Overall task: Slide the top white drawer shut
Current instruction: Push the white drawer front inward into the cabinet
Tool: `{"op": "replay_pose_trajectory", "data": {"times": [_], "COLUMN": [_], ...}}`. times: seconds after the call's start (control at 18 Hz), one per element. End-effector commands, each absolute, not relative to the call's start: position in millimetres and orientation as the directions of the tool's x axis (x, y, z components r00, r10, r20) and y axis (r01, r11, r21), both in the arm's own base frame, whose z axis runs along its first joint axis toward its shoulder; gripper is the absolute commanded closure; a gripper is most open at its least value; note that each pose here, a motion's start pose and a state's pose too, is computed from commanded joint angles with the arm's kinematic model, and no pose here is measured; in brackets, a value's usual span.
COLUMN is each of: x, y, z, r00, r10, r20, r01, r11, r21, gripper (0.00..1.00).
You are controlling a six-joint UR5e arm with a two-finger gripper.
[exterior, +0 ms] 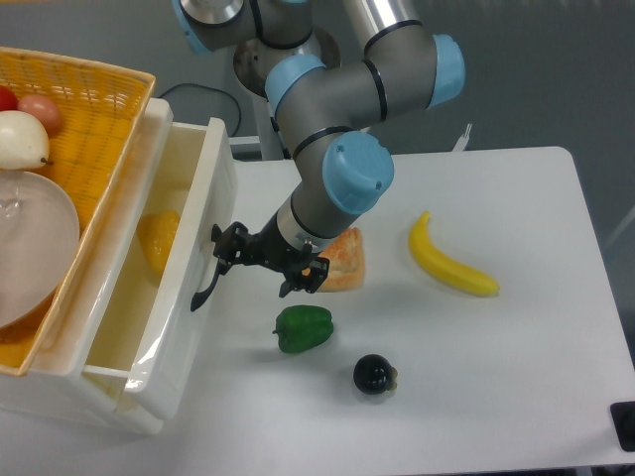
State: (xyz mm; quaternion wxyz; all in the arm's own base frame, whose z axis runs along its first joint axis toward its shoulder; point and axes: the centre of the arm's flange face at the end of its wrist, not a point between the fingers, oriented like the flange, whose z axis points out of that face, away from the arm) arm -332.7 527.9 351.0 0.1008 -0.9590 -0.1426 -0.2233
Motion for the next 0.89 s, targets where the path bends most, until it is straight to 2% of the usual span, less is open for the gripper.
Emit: {"op": "replay_pose_trajectory", "data": {"times": [0.89], "x": [-317], "y": [538], "z": [350], "r00": [0.853], "r10": [0.204], "r20": [0.481], "r01": [0.304], "r11": [-0.943], "r21": [-0.138], "gripper": [0.00]}}
